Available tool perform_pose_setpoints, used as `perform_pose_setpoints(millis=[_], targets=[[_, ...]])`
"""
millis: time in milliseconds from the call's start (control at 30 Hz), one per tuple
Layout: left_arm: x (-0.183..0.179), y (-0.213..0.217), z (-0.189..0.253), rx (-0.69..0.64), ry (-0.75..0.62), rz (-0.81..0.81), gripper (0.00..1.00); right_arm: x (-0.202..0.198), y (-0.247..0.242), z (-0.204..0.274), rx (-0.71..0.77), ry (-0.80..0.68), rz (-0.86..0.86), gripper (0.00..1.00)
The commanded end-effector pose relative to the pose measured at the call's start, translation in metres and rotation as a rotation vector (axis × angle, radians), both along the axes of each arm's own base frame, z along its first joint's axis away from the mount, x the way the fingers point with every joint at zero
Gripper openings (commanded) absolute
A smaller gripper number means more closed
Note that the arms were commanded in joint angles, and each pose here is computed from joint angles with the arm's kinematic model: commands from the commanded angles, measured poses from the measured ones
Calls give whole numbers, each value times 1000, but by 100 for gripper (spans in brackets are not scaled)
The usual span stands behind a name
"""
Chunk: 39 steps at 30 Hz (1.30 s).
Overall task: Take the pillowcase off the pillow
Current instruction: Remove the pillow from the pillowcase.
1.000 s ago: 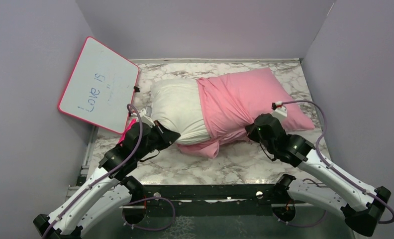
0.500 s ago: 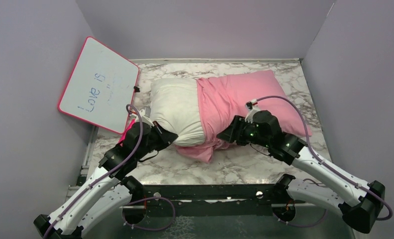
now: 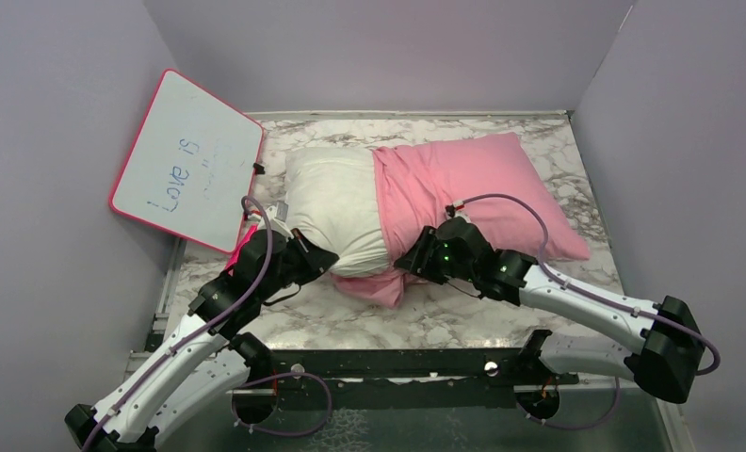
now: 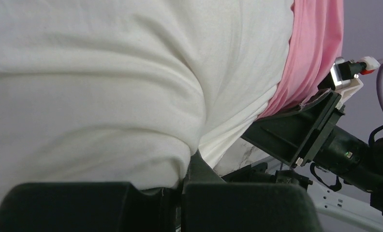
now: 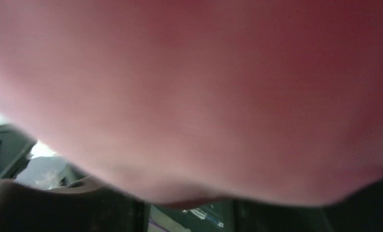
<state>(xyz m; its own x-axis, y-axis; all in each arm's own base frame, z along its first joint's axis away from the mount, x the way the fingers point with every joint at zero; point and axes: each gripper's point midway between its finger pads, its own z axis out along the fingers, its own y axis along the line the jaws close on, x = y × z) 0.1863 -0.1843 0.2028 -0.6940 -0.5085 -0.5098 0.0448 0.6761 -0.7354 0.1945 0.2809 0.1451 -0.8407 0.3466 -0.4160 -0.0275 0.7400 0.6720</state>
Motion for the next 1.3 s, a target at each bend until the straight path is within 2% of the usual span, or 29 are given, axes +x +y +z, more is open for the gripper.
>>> perform_pose_setpoints(millis=[0,100,133,300,400,500,600,667,700,800,833,933,1067,1167,1267], targets=[[0,-10,34,-93,-88,-44,0,37,-27,3,-49,-51,-284,39],[0,-7,33,-81,-88,-31,0,44,-59,10,-110,-97,-417,6],[-1,-6,32,-76,-86,-28,0,46,-71,14,-123,-118,-465,1],[1,7,33,14,-114,-13,0,46,-143,30,-298,-264,-645,1],[3,22,32,93,-115,29,0,34,-189,32,-450,-292,-739,1],[2,35,32,137,-117,72,0,23,-201,36,-507,-277,-710,1],[0,38,27,141,-102,81,0,15,-185,43,-442,-254,-590,1],[-2,37,21,128,-86,80,0,10,-157,51,-355,-266,-425,6],[-3,35,19,118,-79,79,0,6,-142,56,-305,-279,-340,14],[-4,33,14,94,-68,79,0,-10,-107,75,-155,-297,-149,63],[-5,34,14,87,-66,82,0,-14,-102,82,-130,-299,-116,70],[-7,35,15,72,-69,89,0,-15,-111,93,-146,-292,-144,75],[-8,36,15,51,-67,98,0,-12,-137,77,-249,-232,-270,78],[-10,36,15,39,-66,103,0,-15,-130,65,-264,-185,-243,78],[-10,37,16,25,-68,112,0,-19,-120,49,-269,-122,-206,70]])
